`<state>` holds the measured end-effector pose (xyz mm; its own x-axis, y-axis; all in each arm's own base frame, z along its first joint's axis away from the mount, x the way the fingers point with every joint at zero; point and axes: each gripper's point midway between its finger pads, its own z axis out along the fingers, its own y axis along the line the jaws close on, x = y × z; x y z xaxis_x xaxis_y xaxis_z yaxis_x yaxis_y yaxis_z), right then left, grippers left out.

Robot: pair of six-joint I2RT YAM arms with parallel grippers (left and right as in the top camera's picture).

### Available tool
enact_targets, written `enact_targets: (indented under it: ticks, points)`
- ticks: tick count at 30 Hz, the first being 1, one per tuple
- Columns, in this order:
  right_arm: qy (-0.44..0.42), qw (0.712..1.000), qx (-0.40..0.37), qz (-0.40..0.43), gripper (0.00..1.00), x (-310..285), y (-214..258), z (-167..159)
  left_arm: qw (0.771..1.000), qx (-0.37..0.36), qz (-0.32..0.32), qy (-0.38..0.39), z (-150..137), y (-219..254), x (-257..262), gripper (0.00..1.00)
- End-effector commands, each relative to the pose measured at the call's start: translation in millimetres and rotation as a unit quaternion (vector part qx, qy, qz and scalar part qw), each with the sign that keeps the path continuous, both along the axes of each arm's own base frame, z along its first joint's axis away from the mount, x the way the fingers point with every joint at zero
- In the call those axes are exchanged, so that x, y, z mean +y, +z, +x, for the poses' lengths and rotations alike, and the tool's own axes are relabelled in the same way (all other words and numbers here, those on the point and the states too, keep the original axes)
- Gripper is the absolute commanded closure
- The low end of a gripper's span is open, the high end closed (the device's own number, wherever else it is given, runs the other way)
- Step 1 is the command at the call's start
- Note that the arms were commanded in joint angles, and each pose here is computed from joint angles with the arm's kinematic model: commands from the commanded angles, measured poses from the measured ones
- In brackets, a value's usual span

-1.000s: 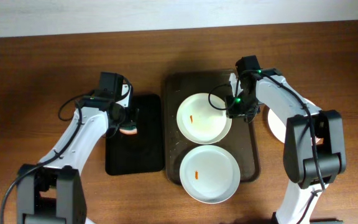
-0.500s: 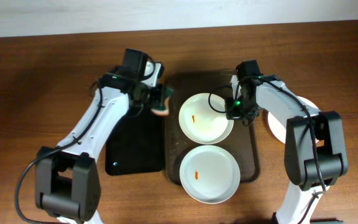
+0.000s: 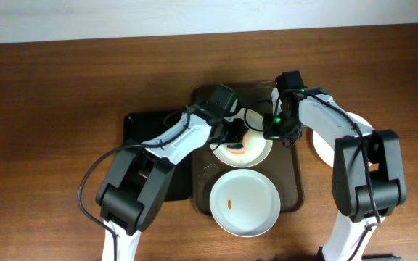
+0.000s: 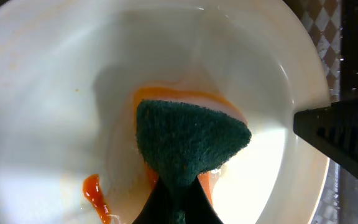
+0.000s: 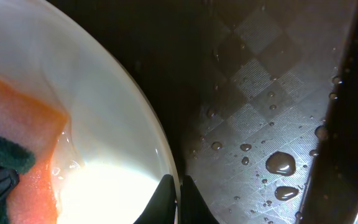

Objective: Clean dirty plates on tray and stack at the side
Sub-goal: 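Wipe the top plate with the sponge in the left gripper, then lift the top plate with the right gripper and stack it on the first plate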

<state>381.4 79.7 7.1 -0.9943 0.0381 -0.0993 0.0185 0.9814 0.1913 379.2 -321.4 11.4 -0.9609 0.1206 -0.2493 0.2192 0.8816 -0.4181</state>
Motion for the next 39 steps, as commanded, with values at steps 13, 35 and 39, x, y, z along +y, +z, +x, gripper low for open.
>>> enact_targets:
  ticks: [13,35,39]
  points:
    - [-0.034,0.998,0.033,-0.029,0.96,-14,-6,-16,0.917,-0.147,0.370,0.015,46,50,98,1.00]
    - [0.018,0.997,-0.015,-0.071,0.96,-25,21,1,0.966,0.109,0.195,0.127,-27,-39,269,1.00]
    - [0.033,0.972,-0.146,-0.180,0.96,-25,119,10,0.966,0.111,0.196,0.127,-28,-39,269,1.00]
